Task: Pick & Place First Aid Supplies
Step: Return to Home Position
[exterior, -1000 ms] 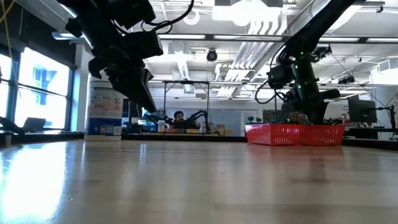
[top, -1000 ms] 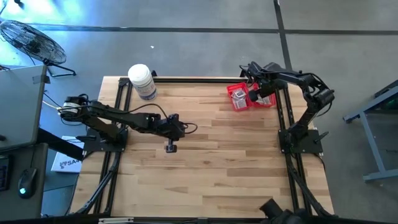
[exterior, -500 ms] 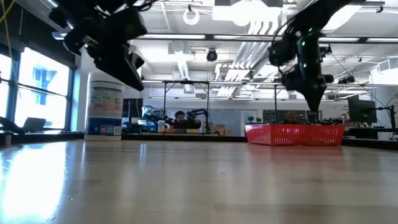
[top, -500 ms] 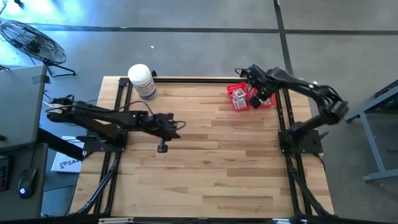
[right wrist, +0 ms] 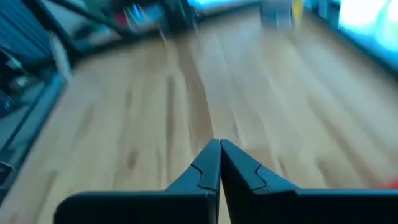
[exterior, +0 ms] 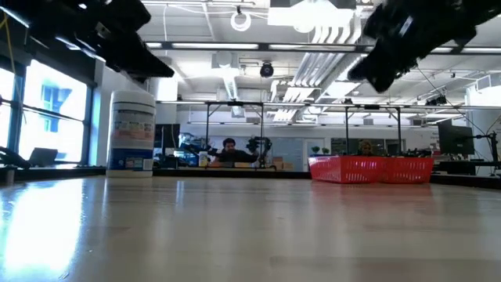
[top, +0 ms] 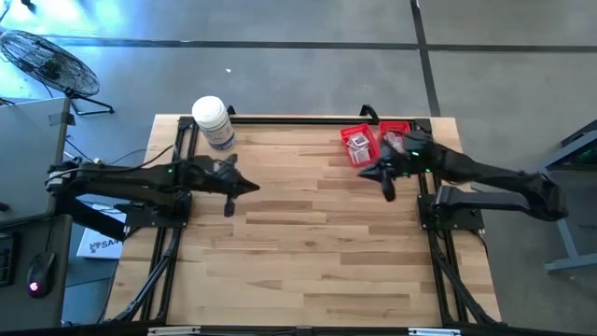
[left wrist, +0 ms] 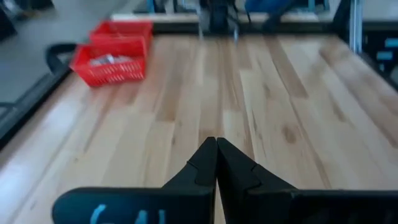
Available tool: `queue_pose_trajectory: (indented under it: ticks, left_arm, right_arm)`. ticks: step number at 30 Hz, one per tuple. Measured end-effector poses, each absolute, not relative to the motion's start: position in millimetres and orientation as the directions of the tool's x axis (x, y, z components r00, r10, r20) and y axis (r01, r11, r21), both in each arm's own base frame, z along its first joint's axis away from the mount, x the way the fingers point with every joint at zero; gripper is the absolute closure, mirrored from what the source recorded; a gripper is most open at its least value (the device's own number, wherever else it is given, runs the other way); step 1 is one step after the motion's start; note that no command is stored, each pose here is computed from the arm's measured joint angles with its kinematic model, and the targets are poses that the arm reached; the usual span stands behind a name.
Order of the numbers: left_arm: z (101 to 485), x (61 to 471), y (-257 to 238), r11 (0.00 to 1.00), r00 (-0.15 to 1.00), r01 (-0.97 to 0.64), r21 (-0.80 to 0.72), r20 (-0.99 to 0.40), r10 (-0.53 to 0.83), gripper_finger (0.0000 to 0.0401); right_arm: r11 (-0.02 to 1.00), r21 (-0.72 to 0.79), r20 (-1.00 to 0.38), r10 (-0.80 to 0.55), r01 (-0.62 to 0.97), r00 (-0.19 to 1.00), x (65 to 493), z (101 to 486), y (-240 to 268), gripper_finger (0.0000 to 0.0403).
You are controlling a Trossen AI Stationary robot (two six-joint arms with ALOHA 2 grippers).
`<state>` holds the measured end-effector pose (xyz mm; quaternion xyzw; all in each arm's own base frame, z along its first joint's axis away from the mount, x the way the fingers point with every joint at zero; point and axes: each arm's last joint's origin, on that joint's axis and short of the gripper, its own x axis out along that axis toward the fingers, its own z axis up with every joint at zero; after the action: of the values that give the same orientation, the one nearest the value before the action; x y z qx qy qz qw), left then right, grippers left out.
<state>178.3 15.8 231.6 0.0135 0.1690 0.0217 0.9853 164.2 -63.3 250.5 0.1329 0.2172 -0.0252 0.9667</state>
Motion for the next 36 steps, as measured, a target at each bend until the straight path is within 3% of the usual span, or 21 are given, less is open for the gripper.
queue_pose_trajectory:
  ticks: [5,10,20,36]
  left_arm:
    - [229.5,160.8,17.3,0.997,0.965,-0.067,0.028,-0.251,0.071,0.0401]
    - [232.9,154.2,16.1,0.997,0.974,-0.07,0.011,-0.216,0.071,0.0401]
    - [231.8,153.9,16.5,0.996,0.97,-0.084,0.012,-0.227,0.084,0.0401]
    - [220.4,150.8,18.9,0.985,0.924,-0.169,0.044,-0.342,0.174,0.0401]
  right_arm:
    - [0.989,0.141,-0.202,-0.013,0.042,0.979,136.4,269.6,-41.8,0.0402]
    - [0.989,0.135,-0.033,-0.061,0.065,0.998,116.8,260.2,-24.9,0.0402]
    - [0.994,0.097,0.139,0.033,-0.046,0.99,87.5,244.3,0.3,0.0401]
    - [0.993,0.114,0.05,0.035,-0.04,0.998,97.0,172.1,7.8,0.0399]
